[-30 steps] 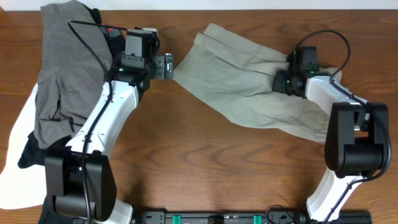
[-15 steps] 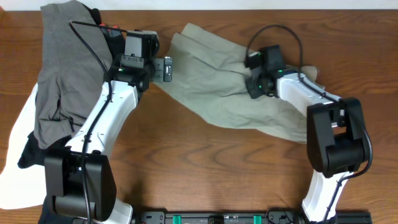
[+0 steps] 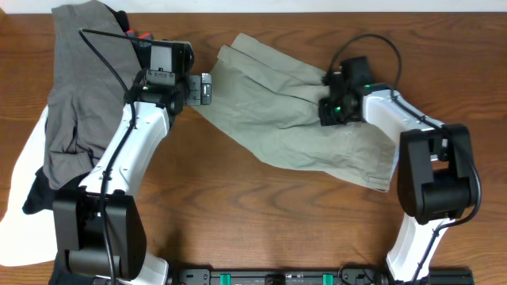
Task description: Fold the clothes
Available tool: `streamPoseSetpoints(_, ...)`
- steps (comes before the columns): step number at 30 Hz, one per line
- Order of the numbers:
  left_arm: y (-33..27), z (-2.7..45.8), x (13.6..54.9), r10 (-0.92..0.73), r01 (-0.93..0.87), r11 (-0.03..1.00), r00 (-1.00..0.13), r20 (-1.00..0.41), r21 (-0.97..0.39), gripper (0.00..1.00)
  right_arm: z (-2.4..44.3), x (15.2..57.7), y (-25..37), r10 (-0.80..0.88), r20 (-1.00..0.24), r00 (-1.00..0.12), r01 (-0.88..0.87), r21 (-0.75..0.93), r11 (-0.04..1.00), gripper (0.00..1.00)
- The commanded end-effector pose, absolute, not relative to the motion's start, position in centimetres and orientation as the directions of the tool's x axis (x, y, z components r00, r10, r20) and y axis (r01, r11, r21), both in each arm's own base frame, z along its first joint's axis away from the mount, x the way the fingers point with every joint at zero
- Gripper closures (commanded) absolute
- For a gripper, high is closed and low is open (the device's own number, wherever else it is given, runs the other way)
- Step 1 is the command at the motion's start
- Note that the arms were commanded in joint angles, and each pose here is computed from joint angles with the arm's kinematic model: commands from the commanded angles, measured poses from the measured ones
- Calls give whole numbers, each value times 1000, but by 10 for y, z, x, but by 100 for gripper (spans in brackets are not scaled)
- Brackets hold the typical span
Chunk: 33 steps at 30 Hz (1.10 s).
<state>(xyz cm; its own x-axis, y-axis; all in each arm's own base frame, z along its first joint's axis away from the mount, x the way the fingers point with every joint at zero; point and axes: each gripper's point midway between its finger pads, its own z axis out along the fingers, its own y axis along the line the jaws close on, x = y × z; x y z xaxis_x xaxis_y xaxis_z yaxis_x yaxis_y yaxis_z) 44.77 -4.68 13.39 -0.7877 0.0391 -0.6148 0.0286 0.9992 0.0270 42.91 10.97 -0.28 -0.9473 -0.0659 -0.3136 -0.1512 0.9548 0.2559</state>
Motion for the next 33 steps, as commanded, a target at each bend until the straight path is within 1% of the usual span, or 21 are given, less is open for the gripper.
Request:
streamPoseSetpoints(1, -46, 140, 450, 39, 31, 999, -781, -623, 23, 2, -46, 421, 49, 108, -239, -965, 74, 147, 986, 91)
streamPoseSetpoints(5, -55, 139, 449, 40, 65, 998, -783, -620, -18, 2, -33, 462, 18, 153, -403, -903, 113, 120, 986, 88)
streamPoseSetpoints(8, -61, 137, 448, 40, 84, 996, -787, -615, -42, 2, -20, 486, 19, 122, -500, -857, 55, 146, 988, 84)
streamPoseSetpoints(11, -70, 130, 449, 43, 116, 990, -795, -605, -82, 2, -3, 499, 34, 93, -548, -831, -25, 203, 979, 76)
streamPoseSetpoints(14, -79, 115, 451, 77, 167, 981, -806, -587, -102, 2, 25, 501, 58, 86, -558, -826, -104, 300, 948, 56)
streamPoseSetpoints(16, -87, 101, 455, 116, 223, 968, -807, -579, -117, 2, 50, 500, 70, 83, -562, -823, -146, 350, 925, 50)
streamPoseSetpoints(21, -100, 74, 474, 151, 289, 947, -784, -602, -140, 2, 106, 488, 80, 71, -593, -802, -174, 347, 922, 40)
streamPoseSetpoints(24, -111, 67, 489, 151, 329, 930, -749, -645, -164, 1, 135, 479, 80, 58, -621, -782, -193, 330, 924, 36)
streamPoseSetpoints(25, -117, 65, 493, 156, 352, 920, -735, -660, -175, 2, 145, 475, 79, 57, -629, -775, -198, 327, 924, 34)
streamPoseSetpoints(26, -121, 64, 495, 160, 368, 912, -724, -671, -180, 5, 151, 472, 79, 55, -633, -772, -201, 325, 924, 33)
streamPoseSetpoints(27, -126, 62, 498, 163, 384, 905, -713, -682, -185, 10, 157, 470, 79, 54, -638, -768, -202, 321, 925, 33)
streamPoseSetpoints(29, -135, 56, 503, 168, 406, 894, -694, -700, -188, 24, 166, 465, 76, 53, -645, -762, -196, 308, 931, 34)
streamPoseSetpoints(31, -141, 50, 506, 192, 431, 886, -679, -709, -173, 38, 171, 460, 76, 53, -644, -763, -194, 306, 932, 38)
streamPoseSetpoints(32, -145, 46, 506, 205, 443, 881, -674, -710, -167, 50, 172, 459, 76, 53, -642, -765, -193, 307, 932, 39)
streamPoseSetpoints(33, -149, 42, 505, 218, 455, 876, -671, -708, -162, 65, 171, 457, 76, 52, -637, -769, -191, 308, 932, 41)
